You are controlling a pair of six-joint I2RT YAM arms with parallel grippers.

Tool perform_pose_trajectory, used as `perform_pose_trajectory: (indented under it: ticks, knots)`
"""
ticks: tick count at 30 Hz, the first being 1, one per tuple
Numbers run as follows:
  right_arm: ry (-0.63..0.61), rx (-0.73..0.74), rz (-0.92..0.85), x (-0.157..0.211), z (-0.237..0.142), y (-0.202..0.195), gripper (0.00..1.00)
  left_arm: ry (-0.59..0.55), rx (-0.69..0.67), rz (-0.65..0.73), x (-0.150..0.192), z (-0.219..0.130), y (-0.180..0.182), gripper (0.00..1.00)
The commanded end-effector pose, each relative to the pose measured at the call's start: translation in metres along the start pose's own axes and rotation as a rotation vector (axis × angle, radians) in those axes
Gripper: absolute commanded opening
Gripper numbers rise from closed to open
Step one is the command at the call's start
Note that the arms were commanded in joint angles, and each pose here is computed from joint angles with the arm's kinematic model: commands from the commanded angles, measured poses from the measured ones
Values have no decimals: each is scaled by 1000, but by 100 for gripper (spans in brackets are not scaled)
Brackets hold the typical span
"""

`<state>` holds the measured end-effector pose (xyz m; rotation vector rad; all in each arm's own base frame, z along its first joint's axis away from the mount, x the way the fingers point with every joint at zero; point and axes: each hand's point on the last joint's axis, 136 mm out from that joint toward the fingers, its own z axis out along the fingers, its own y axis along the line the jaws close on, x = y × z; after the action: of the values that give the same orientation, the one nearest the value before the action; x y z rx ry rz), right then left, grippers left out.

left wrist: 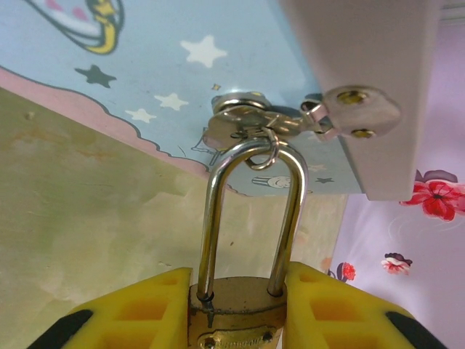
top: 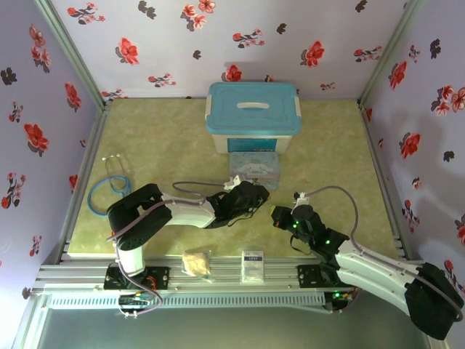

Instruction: Unlock a padlock with a key

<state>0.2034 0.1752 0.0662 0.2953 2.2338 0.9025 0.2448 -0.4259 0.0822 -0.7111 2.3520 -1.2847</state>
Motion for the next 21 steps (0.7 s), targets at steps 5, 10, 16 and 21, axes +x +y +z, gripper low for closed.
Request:
perform_pose_trajectory:
  ticks: [5,10,16,21]
  knots:
    - [-79,-31,47,-18,-1,10,0,-31,105,-37,-5,-1,-30,0]
    - [-102,-22,47,-23,-3,10,0,-28,107,-54,-4,-1,-27,0]
    - [-119,-21,67,-26,-1,9,0,-20,113,-49,-2,-1,-28,0]
    - [-128,-40,62,-27,-5,11,0,-28,107,-57,-4,-1,-25,0]
